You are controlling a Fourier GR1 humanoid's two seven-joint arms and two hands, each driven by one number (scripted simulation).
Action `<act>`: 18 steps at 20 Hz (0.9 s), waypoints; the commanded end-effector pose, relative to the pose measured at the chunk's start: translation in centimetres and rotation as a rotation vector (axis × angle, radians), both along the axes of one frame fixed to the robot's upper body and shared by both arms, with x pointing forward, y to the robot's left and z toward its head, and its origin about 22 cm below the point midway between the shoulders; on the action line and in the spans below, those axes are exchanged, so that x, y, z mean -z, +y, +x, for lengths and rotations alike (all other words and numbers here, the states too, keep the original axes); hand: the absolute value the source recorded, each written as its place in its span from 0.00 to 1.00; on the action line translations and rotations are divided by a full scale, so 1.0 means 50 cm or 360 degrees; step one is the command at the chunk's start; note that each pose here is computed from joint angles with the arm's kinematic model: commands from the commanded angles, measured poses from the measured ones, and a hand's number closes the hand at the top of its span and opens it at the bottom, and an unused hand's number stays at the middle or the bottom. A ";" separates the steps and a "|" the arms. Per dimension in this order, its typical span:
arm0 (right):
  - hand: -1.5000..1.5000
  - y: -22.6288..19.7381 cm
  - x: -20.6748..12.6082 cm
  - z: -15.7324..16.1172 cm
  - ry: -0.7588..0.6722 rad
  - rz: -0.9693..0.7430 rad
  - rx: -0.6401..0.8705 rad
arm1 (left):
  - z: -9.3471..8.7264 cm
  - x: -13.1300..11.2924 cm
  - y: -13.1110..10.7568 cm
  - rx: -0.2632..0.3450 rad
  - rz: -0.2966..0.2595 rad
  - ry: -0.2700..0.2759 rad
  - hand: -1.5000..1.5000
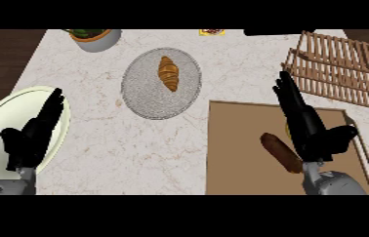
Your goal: Pick the sweet potato from the tray and place it in the tiered shelf
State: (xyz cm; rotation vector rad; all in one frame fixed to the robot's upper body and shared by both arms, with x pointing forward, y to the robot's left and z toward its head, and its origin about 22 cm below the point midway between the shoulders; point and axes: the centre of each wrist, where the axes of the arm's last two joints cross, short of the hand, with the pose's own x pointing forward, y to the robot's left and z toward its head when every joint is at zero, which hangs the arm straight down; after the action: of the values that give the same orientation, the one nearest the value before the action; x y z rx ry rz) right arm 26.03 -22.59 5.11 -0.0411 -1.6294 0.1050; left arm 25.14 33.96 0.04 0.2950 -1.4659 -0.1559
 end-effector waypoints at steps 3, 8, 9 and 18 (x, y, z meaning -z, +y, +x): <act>1.00 -0.083 -0.102 0.024 -0.0436 -0.0483 -0.0237 | -0.003 0.035 -0.023 -0.0079 -0.0143 0.0237 0.50; 1.00 -0.240 -0.205 0.030 -0.0544 -0.1548 0.0017 | -0.039 0.095 -0.045 -0.0165 -0.0392 0.0491 0.50; 1.00 -0.266 -0.187 0.034 -0.0429 -0.1456 0.0034 | -0.024 0.097 -0.065 -0.0147 -0.0401 0.0517 0.50; 0.00 -0.343 -0.228 -0.020 -0.0434 -0.1451 -0.0632 | -0.013 0.072 -0.091 -0.0121 -0.0416 0.0555 0.50</act>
State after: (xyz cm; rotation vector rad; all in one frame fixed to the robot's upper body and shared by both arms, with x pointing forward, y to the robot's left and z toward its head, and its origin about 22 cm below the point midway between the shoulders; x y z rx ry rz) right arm 25.81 -39.35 14.32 -0.5271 -1.7714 1.0217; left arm 24.78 30.25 -2.65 0.1219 -1.1696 0.0401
